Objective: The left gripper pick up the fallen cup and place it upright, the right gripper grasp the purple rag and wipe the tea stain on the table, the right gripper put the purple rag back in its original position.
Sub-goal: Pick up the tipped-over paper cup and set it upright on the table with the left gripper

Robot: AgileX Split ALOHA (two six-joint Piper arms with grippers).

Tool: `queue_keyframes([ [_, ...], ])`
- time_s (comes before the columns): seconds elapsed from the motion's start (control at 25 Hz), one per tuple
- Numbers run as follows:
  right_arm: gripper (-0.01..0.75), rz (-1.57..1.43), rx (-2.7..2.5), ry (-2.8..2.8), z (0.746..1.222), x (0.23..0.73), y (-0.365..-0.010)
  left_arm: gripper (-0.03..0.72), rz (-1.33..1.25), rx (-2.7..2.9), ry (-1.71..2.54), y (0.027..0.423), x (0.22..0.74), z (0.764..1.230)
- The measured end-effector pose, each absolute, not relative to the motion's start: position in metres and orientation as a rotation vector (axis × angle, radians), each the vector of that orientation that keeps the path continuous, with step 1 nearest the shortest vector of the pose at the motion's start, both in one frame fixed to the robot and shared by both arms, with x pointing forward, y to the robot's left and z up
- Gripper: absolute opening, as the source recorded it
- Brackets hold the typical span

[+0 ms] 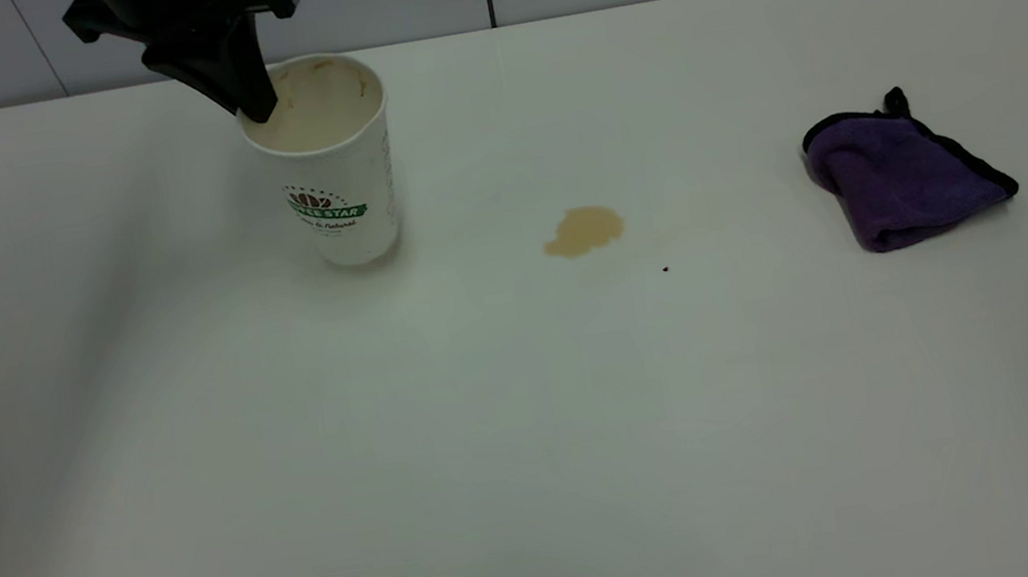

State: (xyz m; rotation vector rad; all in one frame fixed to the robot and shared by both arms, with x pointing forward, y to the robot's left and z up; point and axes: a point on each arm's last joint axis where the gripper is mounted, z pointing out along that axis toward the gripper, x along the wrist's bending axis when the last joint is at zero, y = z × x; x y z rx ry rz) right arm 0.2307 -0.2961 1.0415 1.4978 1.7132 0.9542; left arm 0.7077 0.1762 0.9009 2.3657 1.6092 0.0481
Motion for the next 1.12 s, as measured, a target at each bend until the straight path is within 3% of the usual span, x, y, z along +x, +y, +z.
queue_keyframes([
  [0.48, 0.415, 0.954, 1.498, 1.713, 1.042, 0.231, -0.296, -0.012, 0.004, 2.378, 1.634, 0.176, 0.709, 0.874],
  [0.64, 0.415, 0.954, 1.498, 1.713, 1.042, 0.231, -0.296, 0.021, 0.003, 2.369, 1.644, 0.175, 0.710, 0.875],
  [0.76, 0.415, 0.954, 1.498, 1.713, 1.042, 0.231, -0.296, 0.112, 0.012, 2.352, 1.650, 0.174, 0.713, 0.880],
  [1.0, 0.415, 0.954, 1.498, 1.713, 1.042, 0.231, -0.296, 0.395, 0.039, 2.281, 1.692, 0.173, 0.718, 0.898],
  [1.12, 0.415, 0.954, 1.498, 1.713, 1.042, 0.231, -0.296, 0.473, 0.044, 2.283, 1.678, 0.174, 0.714, 0.920],
])
